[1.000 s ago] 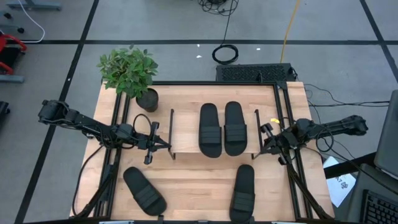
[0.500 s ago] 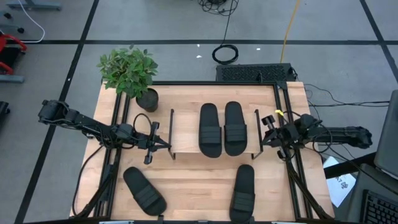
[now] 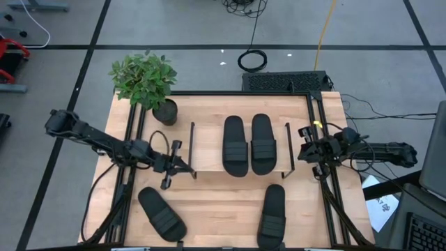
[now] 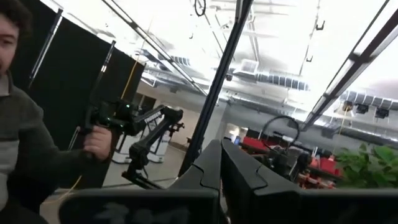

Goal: Pick and place slides into the shelf
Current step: Put the black slide under the shelf

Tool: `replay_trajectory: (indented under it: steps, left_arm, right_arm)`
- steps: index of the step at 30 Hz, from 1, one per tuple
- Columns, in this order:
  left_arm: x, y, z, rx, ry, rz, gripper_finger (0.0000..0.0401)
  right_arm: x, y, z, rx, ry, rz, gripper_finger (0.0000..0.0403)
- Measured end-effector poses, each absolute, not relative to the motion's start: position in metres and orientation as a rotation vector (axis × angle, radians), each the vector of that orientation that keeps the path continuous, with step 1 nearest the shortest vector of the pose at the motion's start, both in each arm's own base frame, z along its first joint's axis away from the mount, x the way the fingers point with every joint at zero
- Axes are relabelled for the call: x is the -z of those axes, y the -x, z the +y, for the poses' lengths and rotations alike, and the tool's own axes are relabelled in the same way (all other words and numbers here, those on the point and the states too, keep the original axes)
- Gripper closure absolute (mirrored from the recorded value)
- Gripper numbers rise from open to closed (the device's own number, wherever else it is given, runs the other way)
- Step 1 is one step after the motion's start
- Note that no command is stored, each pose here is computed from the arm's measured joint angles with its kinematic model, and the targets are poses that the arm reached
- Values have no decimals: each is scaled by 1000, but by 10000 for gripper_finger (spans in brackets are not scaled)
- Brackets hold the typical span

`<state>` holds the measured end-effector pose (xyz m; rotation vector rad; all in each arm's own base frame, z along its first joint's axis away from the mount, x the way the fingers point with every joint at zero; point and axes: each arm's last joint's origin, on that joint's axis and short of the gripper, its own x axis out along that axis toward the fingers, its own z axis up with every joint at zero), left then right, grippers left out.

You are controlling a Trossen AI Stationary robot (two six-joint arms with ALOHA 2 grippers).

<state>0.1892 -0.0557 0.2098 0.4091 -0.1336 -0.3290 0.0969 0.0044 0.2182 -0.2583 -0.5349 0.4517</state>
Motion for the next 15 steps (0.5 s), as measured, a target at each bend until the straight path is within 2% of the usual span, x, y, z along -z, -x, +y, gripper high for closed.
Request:
replay_trajectory:
  steps: [7,11,15]
  left_arm:
    - [-268,-212,-91,262,-452,-5,398]
    - [-288,-220,-123,308,-481,-19,398]
    - [-293,-235,-155,239,-502,19,398]
  right_arm:
    - [-221,-95,5,-455,252,-566,403]
    - [-221,-95,5,-454,253,-567,403]
    - [-221,-95,5,-454,253,-569,403]
